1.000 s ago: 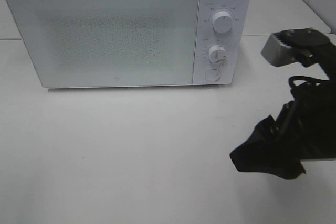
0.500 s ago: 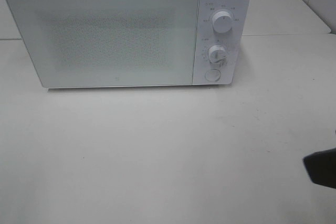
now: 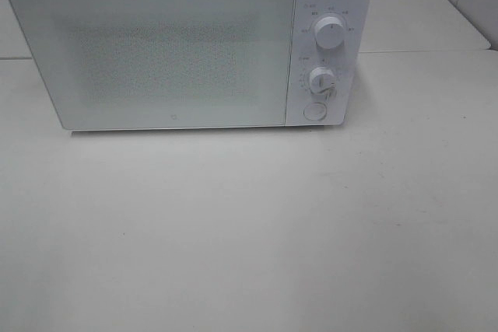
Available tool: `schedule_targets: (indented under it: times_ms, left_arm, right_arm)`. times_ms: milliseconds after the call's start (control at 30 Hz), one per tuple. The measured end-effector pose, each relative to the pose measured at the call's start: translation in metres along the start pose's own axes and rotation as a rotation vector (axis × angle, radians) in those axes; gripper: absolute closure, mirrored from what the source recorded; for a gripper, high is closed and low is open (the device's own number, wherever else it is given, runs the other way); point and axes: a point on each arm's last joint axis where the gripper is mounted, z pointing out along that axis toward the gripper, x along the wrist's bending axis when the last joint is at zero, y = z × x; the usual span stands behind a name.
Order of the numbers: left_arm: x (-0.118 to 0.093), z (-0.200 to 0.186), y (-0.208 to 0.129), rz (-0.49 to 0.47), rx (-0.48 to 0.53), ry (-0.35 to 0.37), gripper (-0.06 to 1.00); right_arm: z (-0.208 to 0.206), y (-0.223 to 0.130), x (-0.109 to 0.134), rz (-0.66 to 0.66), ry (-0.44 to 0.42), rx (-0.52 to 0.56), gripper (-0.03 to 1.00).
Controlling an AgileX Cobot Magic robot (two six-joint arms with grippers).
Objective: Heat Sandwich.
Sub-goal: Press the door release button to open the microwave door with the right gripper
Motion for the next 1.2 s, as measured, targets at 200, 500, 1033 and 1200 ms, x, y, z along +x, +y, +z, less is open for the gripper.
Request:
schedule_targets:
  times_ms: [200,500,1033,1200]
  left_arm:
    - [0.0,0.0,0.0,0.0,0.0,0.0,-0.05]
    - [0.0,0.0,0.0,0.0,0.0,0.0,-0.05]
    - [0.0,0.0,0.0,0.0,0.0,0.0,-0.05]
    - [0.0,0.0,0.0,0.0,0.0,0.0,-0.05]
  right_arm:
    - [-0.014,-0.014,-0.002,0.04,-0.075,-0.126,0.22]
    - [-0.022,-0.027,-0.005,0.094,-0.228,-0.228,0.22]
    - [-0.005,-0.032,-0.009,0.145,-0.312,-0.318,0.22]
    - [-0.002,-0.032,-0.01,0.144,-0.313,-0.327,0.22]
